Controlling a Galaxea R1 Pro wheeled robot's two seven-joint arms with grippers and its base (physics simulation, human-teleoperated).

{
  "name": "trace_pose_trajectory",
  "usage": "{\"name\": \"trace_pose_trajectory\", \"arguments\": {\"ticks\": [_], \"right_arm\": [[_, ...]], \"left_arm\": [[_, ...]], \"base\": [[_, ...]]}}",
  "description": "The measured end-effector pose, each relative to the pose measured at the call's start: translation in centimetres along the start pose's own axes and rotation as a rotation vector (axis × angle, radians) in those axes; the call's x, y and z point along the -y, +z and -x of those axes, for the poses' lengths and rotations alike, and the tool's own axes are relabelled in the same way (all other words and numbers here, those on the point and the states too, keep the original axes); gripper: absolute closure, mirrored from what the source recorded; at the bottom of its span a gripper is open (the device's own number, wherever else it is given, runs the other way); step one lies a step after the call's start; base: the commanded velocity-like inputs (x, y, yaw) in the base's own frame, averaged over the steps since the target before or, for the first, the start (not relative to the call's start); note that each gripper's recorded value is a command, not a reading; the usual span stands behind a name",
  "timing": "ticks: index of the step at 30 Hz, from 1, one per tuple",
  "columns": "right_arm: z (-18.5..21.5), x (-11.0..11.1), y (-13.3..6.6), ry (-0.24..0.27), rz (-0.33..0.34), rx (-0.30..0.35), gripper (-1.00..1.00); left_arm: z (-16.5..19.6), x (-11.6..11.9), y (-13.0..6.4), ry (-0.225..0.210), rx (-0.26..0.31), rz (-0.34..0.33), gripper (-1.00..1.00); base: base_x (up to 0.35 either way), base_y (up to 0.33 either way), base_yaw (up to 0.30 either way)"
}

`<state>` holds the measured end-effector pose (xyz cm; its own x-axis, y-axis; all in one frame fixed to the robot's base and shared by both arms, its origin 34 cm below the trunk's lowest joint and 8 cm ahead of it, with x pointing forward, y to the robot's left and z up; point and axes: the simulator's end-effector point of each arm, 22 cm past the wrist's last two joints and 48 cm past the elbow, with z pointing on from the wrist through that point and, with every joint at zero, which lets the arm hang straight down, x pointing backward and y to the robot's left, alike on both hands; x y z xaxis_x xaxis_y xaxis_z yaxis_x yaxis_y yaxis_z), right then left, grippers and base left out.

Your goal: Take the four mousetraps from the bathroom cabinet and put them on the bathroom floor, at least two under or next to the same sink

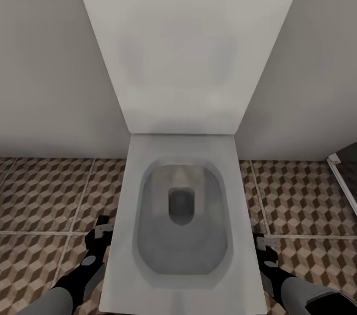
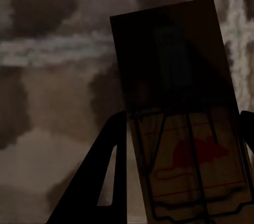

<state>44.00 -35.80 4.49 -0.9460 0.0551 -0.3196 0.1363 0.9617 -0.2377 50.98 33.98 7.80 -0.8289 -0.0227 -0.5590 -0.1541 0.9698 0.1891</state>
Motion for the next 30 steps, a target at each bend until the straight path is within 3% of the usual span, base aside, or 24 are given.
{"name": "trace_pose_trajectory", "arguments": {"ticks": [30], "right_arm": [[-2.4, 0.0, -0.4, -0.013, 0.007, -0.034, 1.00]], "left_arm": [[0.0, 0.0, 0.0, -0.001, -0.001, -0.001, 1.00]], "base": [[0.000, 0.000, 0.000]]}}
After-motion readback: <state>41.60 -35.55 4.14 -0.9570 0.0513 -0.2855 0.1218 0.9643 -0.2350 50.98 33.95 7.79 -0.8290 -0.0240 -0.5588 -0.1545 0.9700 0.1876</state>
